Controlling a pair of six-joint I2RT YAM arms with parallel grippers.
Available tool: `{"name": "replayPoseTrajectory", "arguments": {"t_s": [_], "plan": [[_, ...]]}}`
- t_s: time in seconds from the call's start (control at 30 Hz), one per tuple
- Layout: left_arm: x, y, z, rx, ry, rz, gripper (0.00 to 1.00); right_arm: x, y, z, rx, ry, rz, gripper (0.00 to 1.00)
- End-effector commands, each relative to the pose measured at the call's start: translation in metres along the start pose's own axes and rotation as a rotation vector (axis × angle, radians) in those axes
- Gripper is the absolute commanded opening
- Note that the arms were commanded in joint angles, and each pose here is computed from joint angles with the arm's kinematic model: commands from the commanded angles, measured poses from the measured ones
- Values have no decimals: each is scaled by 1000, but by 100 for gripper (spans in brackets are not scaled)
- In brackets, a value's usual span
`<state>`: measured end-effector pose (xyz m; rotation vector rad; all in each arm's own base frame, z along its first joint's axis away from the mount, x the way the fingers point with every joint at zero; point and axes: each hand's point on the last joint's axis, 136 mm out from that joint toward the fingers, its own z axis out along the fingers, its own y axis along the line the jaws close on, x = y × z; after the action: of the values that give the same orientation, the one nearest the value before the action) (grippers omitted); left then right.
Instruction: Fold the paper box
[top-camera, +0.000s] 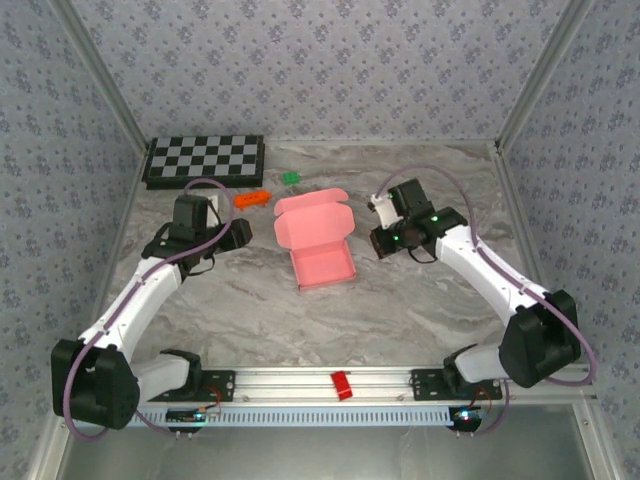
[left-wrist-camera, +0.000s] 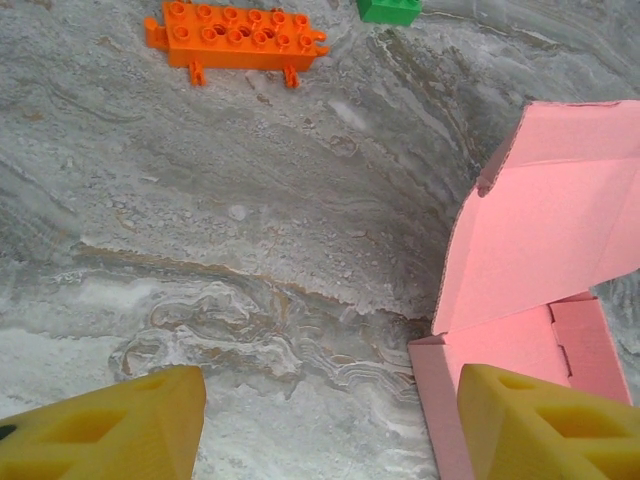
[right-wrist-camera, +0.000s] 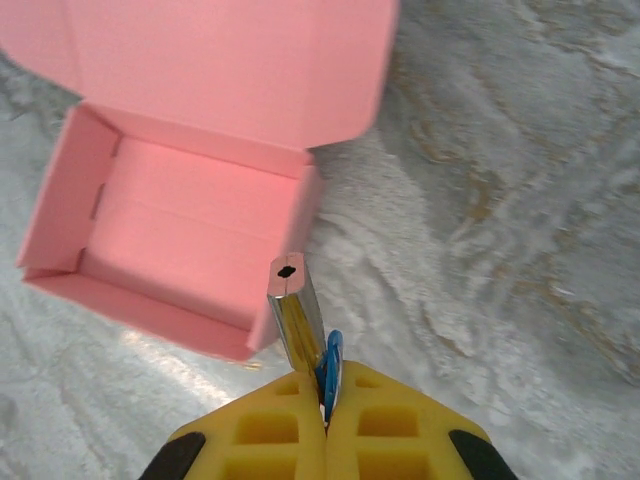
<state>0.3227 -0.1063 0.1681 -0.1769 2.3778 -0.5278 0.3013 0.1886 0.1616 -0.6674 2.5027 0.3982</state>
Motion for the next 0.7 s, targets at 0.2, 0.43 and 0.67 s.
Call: {"name": "replayPoseTrajectory", "arguments": {"t_s": [0.2,0.43,0.67], "plan": [[-5,-7,-2,47,-22,-26,67,-7,55,38,-89,52,-97,0],[-5,-8,0,51,-15,-24,67,-8,84,73,-134,112,-157,0],[-3,-9,2,56,-5,-26,67,4,97,107,-148,200,-189,0]]}}
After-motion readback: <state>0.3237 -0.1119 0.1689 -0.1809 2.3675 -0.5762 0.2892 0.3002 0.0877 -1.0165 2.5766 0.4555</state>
